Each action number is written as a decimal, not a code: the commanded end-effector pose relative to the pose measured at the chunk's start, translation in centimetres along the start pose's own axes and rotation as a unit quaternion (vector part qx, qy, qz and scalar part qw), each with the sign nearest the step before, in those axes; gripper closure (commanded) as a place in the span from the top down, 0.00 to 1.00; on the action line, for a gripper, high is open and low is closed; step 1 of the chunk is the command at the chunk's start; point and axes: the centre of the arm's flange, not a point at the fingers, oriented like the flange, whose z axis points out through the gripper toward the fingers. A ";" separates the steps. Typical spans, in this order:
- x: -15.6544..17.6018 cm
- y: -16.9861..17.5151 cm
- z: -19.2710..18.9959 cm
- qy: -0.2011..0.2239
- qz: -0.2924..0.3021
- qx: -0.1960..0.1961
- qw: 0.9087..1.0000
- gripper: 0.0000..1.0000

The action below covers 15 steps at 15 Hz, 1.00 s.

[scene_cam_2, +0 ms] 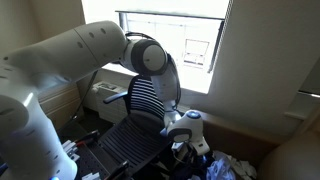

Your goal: Take the black garment on the sofa and put it on the chair

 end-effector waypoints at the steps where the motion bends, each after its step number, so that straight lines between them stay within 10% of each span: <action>1: 2.4 -1.6 -6.3 0.048 -0.027 0.071 0.996 0.01; 5: 5.3 -4.2 -15.7 0.107 -0.079 0.146 0.980 0.00; 6: 4.7 -5.7 -10.7 0.115 -0.059 0.126 0.984 0.01; 7: 5.5 -6.3 -12.9 0.120 -0.066 0.139 0.981 0.26; 14: 2.0 -1.6 1.5 -0.030 -0.056 -0.050 0.997 0.68; 15: 1.8 -0.4 -1.9 -0.014 -0.065 -0.013 0.998 0.51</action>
